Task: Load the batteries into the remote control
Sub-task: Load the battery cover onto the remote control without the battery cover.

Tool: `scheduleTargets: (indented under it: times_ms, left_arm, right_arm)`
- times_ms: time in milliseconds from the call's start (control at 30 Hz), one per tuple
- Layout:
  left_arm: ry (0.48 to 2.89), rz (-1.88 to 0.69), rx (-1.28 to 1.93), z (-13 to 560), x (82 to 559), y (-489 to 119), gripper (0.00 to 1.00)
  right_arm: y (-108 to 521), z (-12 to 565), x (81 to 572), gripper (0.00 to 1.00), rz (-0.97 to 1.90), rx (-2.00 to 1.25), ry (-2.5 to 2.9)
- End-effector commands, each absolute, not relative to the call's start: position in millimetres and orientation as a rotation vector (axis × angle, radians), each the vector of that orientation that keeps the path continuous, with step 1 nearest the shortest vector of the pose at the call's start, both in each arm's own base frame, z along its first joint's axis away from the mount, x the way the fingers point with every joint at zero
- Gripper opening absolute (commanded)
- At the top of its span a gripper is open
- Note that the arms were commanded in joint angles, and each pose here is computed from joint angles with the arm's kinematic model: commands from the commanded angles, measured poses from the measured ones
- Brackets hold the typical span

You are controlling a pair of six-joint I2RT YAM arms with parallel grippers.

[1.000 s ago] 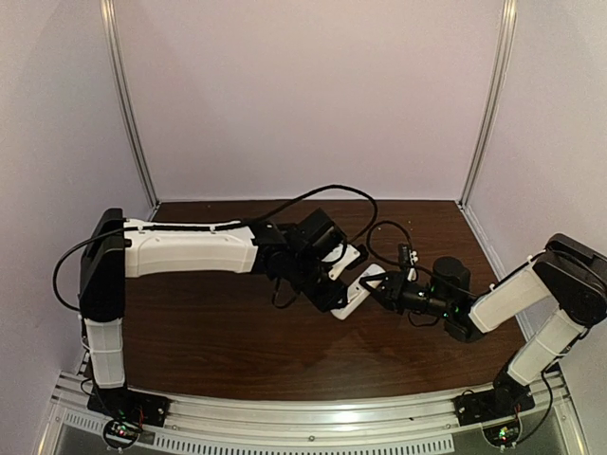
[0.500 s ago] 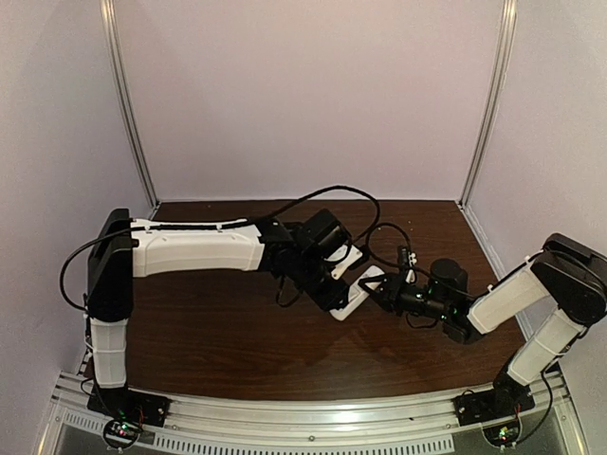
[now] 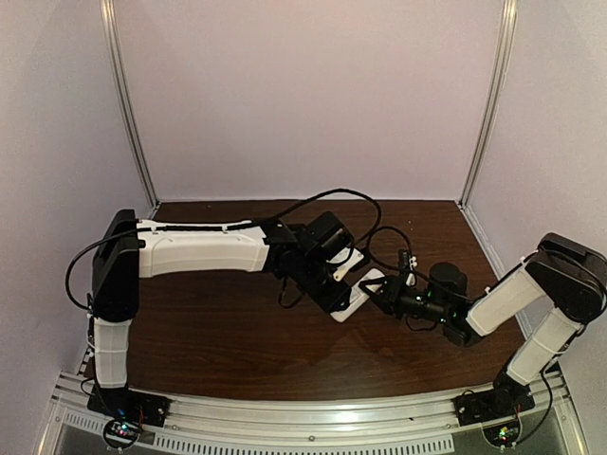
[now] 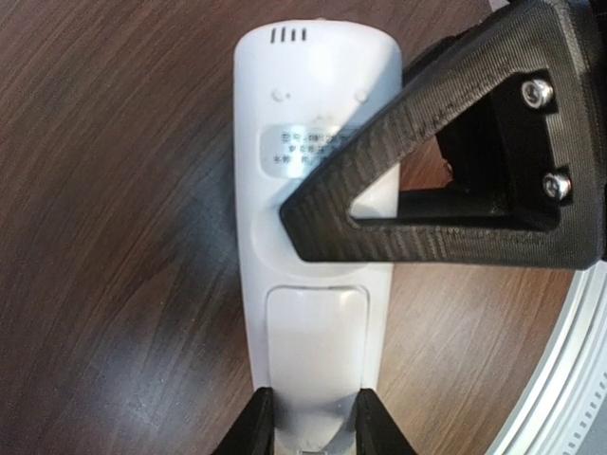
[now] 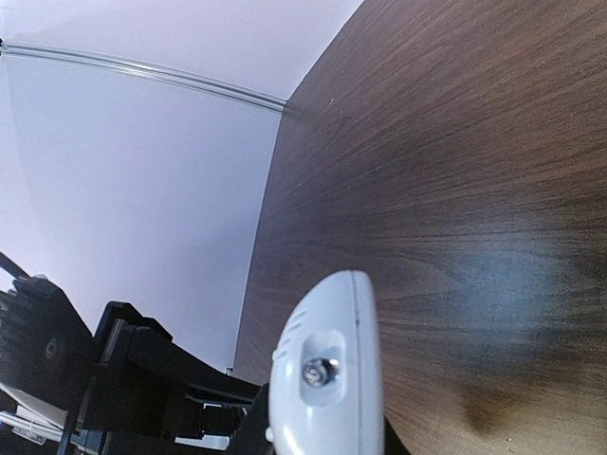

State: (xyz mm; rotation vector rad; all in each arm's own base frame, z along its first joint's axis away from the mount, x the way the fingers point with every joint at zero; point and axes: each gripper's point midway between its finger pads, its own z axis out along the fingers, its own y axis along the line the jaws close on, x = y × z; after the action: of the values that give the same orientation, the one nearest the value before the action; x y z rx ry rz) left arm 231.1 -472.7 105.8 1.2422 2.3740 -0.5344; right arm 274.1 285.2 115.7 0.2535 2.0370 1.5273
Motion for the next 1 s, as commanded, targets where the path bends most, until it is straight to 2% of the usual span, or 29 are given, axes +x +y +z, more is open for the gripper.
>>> scheduleTargets:
  times_ms: [0,467,733,833,967]
  left_arm:
    - [2.408,-0.544,1.261,95.3,225.3,-473.5,0.29]
    - [2.394,-0.545,1.247,104.0,225.7,-470.3,0.42]
    - [2.352,-0.574,1.242,116.2,226.5,-474.1,0.45]
    - [2.307,-0.601,1.246,125.0,225.8,-475.2,0.51]
    - [2.199,-0.662,1.254,152.8,223.5,-476.8,0.66]
  right_arm:
    - [288.9,137.5,271.0,0.0,1.601,0.222,1.938]
    - [287.0,137.6,269.4,0.0,1.619,0.227,1.935]
    - [288.6,137.6,267.3,0.0,1.651,0.232,1.934]
    - [289.3,135.9,266.6,0.0,1.657,0.231,1.94]
    - [288.4,134.7,265.8,0.0,1.665,0.238,1.947]
